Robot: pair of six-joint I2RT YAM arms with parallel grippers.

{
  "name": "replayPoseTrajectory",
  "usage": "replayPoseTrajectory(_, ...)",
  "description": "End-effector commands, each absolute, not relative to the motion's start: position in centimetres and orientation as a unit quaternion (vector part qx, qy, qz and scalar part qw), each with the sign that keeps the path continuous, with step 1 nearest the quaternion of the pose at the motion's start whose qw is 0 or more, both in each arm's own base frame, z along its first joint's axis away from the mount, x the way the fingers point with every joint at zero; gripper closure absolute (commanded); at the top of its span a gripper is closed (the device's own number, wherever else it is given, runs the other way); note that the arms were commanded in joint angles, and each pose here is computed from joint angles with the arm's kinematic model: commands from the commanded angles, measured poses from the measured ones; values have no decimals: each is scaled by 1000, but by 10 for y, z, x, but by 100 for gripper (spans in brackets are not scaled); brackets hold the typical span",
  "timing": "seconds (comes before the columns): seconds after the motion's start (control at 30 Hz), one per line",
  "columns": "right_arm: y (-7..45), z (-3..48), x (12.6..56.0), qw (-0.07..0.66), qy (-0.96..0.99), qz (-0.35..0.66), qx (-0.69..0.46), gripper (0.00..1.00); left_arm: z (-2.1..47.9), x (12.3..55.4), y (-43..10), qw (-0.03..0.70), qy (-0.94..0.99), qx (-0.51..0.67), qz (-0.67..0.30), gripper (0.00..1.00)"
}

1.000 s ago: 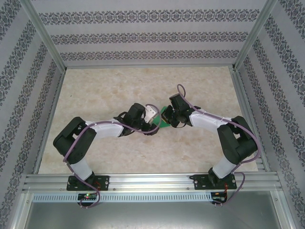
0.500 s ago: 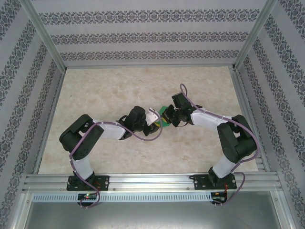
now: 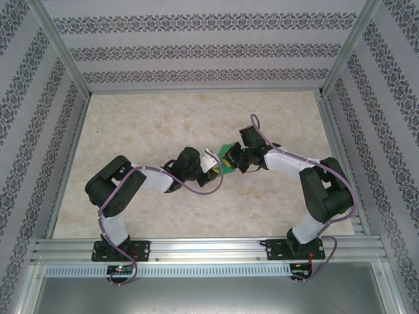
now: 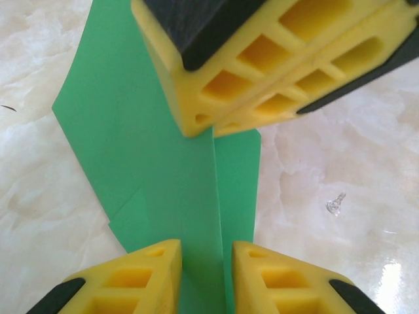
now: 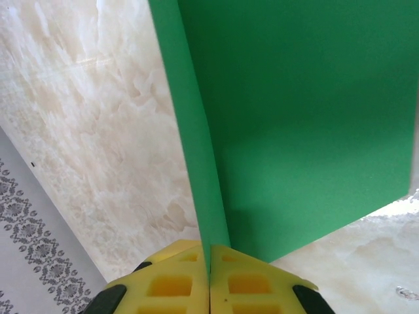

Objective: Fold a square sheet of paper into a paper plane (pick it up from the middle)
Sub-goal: Fourth fold the wing at the center of the table.

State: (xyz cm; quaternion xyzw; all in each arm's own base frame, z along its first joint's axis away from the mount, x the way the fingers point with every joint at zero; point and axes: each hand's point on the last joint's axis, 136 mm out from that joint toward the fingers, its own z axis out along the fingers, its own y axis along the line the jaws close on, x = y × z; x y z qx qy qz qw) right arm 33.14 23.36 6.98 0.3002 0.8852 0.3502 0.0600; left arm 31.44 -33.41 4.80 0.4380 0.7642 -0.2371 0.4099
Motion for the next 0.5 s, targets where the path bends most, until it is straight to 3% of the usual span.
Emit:
replayPoseTrajectory(0.0, 234, 87, 336, 68, 880, 366, 293, 93, 53, 315, -339, 434, 747, 444, -239, 73)
replayPoseTrajectory(0.4, 237, 90, 335, 63, 877, 382, 283, 92, 54, 319, -344, 439, 748, 429, -252, 78)
replayPoseTrajectory(0.47, 236, 89, 335, 63, 878, 383, 279, 90, 52, 319, -343, 436, 751, 428, -251, 84)
